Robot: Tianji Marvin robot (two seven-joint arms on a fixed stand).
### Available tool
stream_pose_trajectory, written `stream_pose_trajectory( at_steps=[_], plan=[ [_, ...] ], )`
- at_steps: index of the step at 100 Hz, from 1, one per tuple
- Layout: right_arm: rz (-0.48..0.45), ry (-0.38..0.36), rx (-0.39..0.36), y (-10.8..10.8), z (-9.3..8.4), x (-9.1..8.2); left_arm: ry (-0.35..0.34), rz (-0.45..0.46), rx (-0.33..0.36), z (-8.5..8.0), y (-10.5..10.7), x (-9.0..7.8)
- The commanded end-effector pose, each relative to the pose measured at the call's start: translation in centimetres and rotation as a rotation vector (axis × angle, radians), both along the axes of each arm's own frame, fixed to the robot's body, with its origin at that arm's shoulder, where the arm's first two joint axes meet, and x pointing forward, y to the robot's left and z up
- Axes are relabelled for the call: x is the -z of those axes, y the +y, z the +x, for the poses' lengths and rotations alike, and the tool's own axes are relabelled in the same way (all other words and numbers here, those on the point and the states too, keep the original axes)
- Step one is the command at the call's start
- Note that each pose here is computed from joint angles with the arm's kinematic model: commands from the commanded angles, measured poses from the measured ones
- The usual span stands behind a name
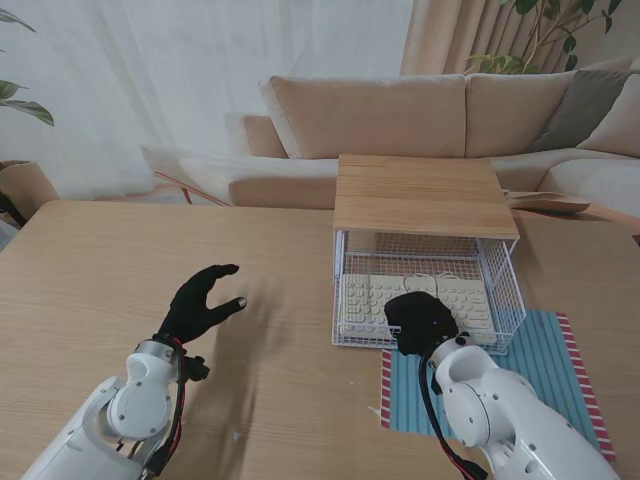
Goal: Unroll the mouse pad and set up the keyboard and mouse from the tabletop organizer
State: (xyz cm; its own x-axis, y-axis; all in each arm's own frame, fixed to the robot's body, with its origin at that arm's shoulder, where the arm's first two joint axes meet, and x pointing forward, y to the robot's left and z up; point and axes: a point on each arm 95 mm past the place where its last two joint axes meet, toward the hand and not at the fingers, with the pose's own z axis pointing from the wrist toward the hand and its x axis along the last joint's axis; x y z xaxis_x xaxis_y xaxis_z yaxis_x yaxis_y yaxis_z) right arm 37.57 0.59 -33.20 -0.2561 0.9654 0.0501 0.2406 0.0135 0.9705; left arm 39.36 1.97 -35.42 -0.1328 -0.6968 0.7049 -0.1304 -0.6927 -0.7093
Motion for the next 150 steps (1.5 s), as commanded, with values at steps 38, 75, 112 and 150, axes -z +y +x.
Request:
stream_pose_trajectory(
  at_steps=[38,75,112,150],
  plan=[
    [0.007,0.015,-0.011,0.3,-1.4,-0.3,0.011,-0.003,0.013,-0.1,-0.4,0.0],
    [0.034,0.024,0.03,0.3,-1.8,-0.1,0.011,-0.002,0.012,-0.1,-0.4,0.1],
    [0.033,0.0,0.026,0.1,-2.5,-1.2,0.009,-0.001,0.014,-0.1,-0.4,0.0],
    [0.07,-0.124,-0.009,-1.3,-1.8,-5.2,0.01,-0.002,0.02,-0.2,-0.5,0.0]
  ],
)
